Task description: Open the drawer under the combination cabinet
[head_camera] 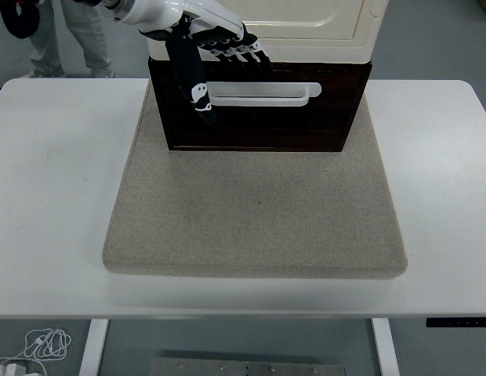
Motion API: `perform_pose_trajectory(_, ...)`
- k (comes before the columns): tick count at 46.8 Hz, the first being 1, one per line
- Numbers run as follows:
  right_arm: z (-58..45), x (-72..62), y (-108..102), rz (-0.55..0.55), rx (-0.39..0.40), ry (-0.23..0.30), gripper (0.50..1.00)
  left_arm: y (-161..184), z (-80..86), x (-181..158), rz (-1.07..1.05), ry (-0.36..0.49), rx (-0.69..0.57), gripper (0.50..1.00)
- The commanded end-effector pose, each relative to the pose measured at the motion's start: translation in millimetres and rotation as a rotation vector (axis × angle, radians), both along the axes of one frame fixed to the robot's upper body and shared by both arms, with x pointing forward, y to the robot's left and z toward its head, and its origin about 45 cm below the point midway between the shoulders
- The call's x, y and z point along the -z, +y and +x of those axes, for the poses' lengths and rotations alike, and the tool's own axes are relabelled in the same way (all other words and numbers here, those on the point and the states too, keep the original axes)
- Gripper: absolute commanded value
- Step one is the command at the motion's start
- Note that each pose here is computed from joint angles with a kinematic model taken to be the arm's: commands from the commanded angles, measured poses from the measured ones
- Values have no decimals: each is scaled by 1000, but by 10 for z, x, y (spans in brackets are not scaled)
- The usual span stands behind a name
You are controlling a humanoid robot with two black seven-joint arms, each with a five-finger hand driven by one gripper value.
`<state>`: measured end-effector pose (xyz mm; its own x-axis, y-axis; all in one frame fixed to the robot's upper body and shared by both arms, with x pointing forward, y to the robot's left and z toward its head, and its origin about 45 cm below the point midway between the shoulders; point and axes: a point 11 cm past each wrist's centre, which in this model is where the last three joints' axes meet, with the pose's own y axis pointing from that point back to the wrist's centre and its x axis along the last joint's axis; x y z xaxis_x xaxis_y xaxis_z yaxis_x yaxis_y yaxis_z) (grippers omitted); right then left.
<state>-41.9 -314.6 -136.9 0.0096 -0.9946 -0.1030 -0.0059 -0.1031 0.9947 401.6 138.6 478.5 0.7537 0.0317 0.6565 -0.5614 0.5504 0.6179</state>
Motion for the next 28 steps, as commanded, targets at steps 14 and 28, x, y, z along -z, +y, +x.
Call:
perform_pose_trajectory(14,1,0,0,0,0,-1,926,56,67,61,88,13,-53,1000)
perform_pose_trajectory(28,1,0,0,0,0,-1,926,34,94,145,134,23,-84,1000)
